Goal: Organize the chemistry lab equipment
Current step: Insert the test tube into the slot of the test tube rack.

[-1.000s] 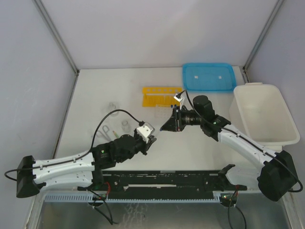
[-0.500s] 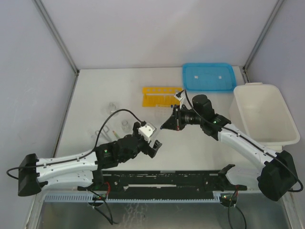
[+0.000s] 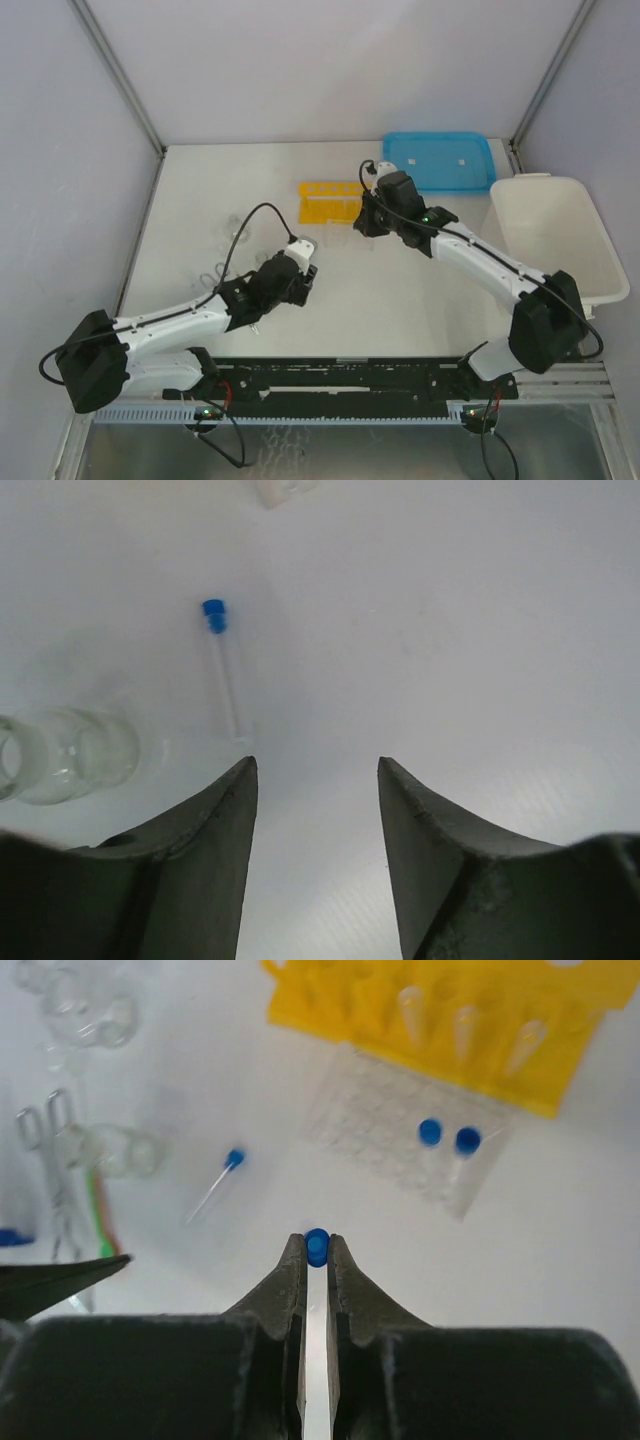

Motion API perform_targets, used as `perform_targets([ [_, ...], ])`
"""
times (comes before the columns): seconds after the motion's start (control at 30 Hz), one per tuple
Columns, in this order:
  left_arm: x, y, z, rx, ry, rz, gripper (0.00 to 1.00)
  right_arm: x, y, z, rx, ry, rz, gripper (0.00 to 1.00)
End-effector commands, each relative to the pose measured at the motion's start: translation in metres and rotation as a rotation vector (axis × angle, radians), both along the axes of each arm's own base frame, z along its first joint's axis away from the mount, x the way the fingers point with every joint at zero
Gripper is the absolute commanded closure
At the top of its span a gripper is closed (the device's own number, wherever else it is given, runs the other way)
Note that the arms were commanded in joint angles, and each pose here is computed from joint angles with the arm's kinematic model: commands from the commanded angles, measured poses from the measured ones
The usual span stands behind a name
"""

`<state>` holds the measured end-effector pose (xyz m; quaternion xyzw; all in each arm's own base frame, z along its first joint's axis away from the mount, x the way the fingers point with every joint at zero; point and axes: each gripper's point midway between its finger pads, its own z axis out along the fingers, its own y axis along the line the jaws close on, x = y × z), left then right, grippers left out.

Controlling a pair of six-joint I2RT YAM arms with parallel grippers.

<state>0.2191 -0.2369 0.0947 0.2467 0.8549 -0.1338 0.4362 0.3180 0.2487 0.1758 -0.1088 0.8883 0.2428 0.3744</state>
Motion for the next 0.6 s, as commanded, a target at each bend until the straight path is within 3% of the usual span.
perform_targets([
  [0.0, 0.022, 0.003, 0.023, -0.09, 0.021, 0.084, 0.47, 0.043, -0.008, 0.005, -0.144, -0.083, -0.106, 1.0],
  [0.23, 0.029, 0.015, 0.022, -0.042, 0.018, 0.127, 0.48, 0.072, 0.009, -0.017, -0.295, -0.105, -0.154, 1.0],
  [0.57, 0.024, 0.013, 0.005, -0.032, 0.055, 0.114, 0.48, 0.076, 0.009, -0.037, -0.416, -0.104, -0.202, 1.0],
])
